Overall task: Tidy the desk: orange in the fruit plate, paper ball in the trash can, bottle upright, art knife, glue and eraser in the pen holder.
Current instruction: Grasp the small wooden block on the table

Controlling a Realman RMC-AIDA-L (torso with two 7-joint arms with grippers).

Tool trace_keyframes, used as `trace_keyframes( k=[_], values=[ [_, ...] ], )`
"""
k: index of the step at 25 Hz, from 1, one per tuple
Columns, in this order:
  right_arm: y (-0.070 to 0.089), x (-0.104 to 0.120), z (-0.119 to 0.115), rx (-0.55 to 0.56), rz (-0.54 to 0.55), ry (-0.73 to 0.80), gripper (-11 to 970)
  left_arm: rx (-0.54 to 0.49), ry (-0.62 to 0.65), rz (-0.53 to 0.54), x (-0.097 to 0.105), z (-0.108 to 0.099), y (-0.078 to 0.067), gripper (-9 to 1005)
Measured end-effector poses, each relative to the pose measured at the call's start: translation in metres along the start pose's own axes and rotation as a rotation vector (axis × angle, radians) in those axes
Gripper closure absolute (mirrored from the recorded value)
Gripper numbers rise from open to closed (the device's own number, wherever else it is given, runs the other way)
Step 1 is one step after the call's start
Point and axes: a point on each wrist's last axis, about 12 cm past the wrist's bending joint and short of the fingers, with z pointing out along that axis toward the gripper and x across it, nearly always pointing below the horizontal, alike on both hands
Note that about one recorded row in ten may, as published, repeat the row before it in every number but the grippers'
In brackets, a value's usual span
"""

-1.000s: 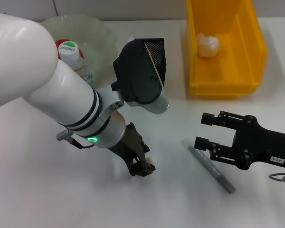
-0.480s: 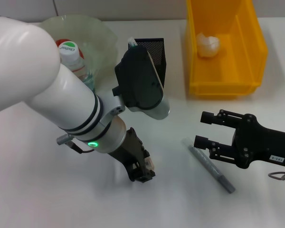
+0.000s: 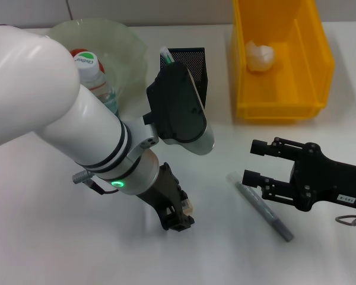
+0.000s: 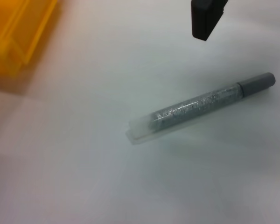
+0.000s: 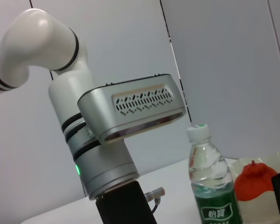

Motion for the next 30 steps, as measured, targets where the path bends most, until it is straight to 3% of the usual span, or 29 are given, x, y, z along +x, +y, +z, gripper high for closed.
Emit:
trace_keyframes(
  k=[30],
  values=[
    [-0.0001,-0.0008,0.0002,-0.003,0.013,-0.003,294,-0.013,-0.009,0.007,0.0002,0.0028,0.0020,542]
  ],
)
